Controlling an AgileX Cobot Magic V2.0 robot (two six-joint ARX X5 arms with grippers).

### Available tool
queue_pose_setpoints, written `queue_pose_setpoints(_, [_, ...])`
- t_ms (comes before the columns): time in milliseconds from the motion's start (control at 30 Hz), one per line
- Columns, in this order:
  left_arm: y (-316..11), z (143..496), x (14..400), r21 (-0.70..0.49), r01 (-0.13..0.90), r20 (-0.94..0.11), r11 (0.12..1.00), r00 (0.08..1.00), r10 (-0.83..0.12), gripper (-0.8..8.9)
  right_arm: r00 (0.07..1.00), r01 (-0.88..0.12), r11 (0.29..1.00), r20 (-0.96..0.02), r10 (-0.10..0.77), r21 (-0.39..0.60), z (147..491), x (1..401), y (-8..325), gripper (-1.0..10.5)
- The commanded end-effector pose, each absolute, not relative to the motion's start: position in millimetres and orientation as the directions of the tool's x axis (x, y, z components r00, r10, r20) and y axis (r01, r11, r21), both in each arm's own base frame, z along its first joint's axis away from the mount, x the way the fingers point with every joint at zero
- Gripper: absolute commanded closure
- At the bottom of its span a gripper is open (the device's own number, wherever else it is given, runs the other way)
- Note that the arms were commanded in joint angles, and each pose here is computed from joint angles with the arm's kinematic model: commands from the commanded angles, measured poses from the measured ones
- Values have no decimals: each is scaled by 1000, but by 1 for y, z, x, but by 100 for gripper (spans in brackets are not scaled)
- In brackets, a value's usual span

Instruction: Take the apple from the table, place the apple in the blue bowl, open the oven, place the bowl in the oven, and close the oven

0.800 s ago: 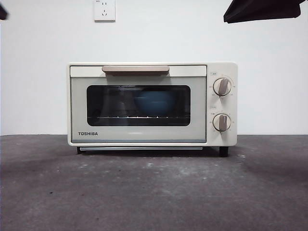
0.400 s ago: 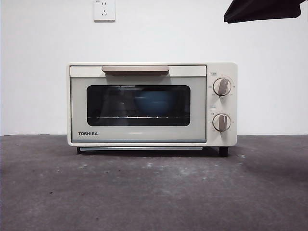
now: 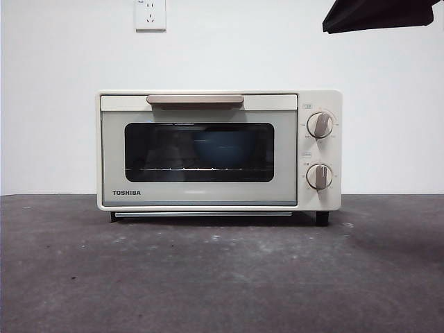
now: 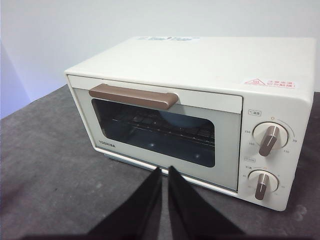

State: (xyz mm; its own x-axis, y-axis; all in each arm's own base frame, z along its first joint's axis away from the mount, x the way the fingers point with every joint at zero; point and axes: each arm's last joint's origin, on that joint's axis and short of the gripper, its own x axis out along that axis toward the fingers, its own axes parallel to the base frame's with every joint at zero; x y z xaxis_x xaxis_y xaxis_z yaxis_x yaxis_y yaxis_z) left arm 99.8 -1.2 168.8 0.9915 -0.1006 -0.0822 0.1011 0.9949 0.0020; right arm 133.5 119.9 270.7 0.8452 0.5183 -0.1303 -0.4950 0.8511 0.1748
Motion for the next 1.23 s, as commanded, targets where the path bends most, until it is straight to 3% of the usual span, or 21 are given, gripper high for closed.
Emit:
queue_pose_setpoints(33, [-1,164,98,-10,89,-79,996,993,-90,806,843,-504,847,-118,525,169,273,133,122,941])
queue_pose_setpoints(367, [-1,148,96,-27,80,-173,996,981,-83,806,844,-503,847,-115,524,169,273,133,122,941])
queue_pose_setpoints(1233, [-1,149,96,-60,75,-171,995,982,-84,806,843,-504,847,-115,525,170,273,133,122,941])
